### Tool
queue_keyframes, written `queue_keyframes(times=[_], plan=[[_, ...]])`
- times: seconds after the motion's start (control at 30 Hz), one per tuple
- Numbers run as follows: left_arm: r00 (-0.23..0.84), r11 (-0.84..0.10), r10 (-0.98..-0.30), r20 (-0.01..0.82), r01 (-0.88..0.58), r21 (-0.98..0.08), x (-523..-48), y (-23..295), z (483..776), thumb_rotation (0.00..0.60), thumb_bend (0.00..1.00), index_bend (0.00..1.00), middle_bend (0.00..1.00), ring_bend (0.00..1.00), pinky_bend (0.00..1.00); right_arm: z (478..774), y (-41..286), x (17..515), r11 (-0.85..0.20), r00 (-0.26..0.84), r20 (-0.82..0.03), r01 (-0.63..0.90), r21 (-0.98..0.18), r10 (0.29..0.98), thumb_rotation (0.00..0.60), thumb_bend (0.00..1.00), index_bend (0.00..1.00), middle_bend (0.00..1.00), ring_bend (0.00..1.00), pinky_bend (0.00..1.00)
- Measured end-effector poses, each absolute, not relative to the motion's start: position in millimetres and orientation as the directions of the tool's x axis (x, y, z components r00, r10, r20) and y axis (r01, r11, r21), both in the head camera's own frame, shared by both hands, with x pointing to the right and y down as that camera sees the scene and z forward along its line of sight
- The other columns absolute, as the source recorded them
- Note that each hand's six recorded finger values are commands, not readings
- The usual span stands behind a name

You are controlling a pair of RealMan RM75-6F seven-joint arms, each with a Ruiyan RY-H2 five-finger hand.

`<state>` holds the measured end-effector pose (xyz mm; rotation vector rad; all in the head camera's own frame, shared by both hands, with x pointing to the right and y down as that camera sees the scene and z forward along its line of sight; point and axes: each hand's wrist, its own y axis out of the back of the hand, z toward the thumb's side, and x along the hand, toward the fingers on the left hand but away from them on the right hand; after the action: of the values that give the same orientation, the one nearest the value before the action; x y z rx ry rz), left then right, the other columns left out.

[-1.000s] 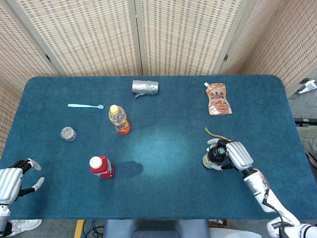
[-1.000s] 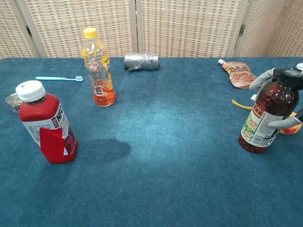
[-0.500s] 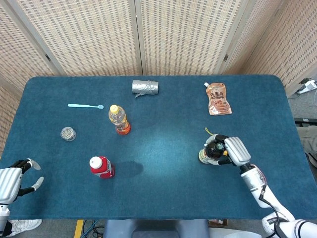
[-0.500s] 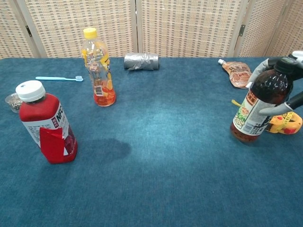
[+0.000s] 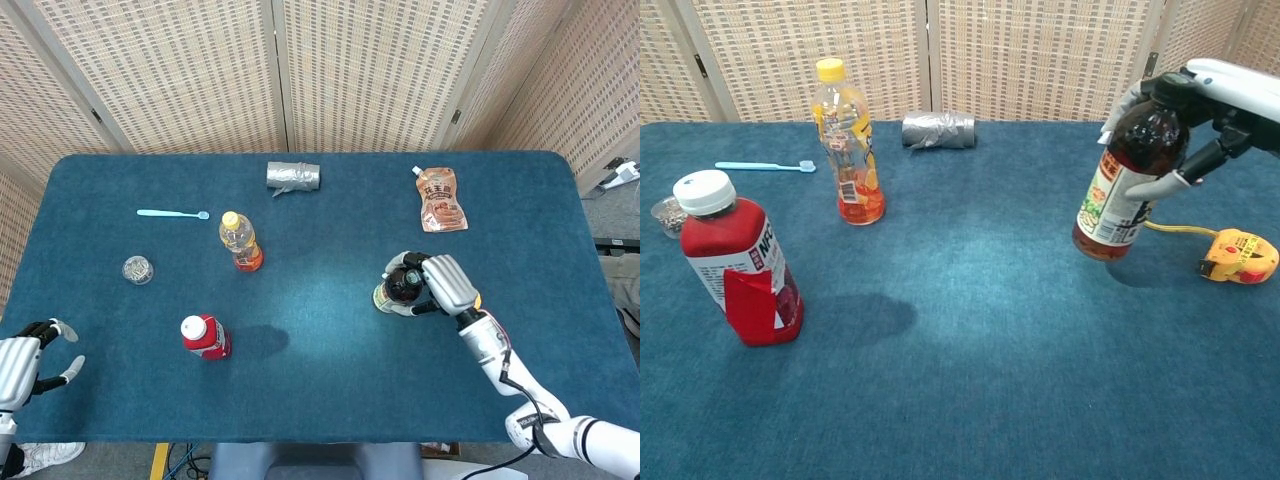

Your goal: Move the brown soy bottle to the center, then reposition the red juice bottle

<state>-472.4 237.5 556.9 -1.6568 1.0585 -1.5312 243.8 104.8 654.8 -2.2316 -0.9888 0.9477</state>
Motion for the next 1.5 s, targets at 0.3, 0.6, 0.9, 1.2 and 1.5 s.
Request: queue_keyframes(times=[0.3, 0.6, 0.9, 1.2, 1.5], plan=[[-0.014, -0.468, -0.88, 0.475, -0.143, -0.872, -477, 236, 555, 0.6, 0.24, 0.48, 0.42, 0.36, 0.56, 661, 93, 199, -0.639, 0.539, -0.392, 0.413, -0.649, 0.746, 0.6, 0.03, 0.48, 0.59, 0.52, 0.65], [-0.021, -0.463, -0.882, 0.471, -0.148, -0.874, -480, 235, 553, 0.6, 0.24, 0.48, 0.42, 0.36, 0.56, 670, 91, 170, -0.665, 0.565, -0.401, 0.404, -0.628, 0.721, 0.6, 0.03, 0.48, 0.59, 0.52, 0.65], [-0.026, -0.463, -0.881, 0.472, -0.151, -0.873, -482, 234, 554, 0.6, 0.24, 0.48, 0.42, 0.36, 0.56, 676, 87, 141, -0.682, 0.593, -0.396, 0.395, -0.615, 0.701, 0.6, 0.03, 0.48, 0.59, 0.53, 0.65], [-0.03, -0.458, -0.883, 0.468, -0.157, -0.875, -484, 233, 552, 0.6, 0.24, 0.48, 0.42, 0.36, 0.56, 684, 90, 122, -0.704, 0.608, -0.417, 0.364, -0.61, 0.676, 0.6, 0.03, 0.48, 0.59, 0.53, 0.65], [-0.037, -0.452, -0.885, 0.464, -0.163, -0.877, -487, 233, 550, 0.6, 0.24, 0.48, 0.42, 0.36, 0.56, 694, 91, 111, -0.714, 0.609, -0.435, 0.342, -0.611, 0.664, 0.6, 0.03, 0.48, 0.59, 0.53, 0.65]])
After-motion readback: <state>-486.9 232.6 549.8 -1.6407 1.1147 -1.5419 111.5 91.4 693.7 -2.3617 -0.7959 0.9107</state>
